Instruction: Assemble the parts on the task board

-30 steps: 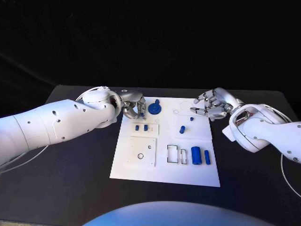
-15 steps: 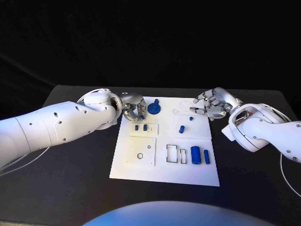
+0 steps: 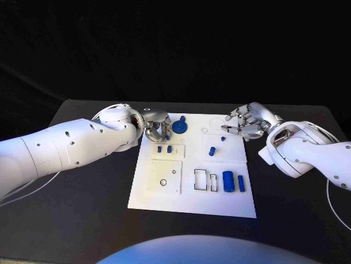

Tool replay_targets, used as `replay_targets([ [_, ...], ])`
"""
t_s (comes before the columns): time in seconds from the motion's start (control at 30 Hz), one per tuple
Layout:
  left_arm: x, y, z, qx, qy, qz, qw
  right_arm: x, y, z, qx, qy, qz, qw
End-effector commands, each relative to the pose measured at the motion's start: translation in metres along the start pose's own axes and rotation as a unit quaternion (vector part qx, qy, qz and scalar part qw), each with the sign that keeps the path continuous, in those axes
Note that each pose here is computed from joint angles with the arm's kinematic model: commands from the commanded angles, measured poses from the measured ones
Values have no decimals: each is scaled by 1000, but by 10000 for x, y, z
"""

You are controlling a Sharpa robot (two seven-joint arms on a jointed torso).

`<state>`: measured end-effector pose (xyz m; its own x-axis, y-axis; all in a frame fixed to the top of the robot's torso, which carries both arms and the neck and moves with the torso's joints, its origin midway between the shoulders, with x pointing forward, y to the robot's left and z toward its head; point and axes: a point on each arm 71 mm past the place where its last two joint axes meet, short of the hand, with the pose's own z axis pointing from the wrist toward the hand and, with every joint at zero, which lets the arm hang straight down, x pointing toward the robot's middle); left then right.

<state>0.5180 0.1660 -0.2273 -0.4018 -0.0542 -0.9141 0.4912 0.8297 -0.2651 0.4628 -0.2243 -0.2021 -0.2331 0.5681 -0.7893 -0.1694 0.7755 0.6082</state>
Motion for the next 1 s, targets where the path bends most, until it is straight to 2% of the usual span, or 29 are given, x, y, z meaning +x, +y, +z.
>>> replay_targets([
  [0.03, 20, -18, 18, -1, 11, -1, 1000, 9, 14, -1, -6, 2, -5, 1000],
  [0.6, 47, -21, 35, -5, 27, 3, 1000, 8, 13, -2, -6, 3, -5, 1000],
  [1.0, 39, -4, 22, -6, 21, 0, 1000, 5, 8, 0, -6, 2, -5, 1000],
])
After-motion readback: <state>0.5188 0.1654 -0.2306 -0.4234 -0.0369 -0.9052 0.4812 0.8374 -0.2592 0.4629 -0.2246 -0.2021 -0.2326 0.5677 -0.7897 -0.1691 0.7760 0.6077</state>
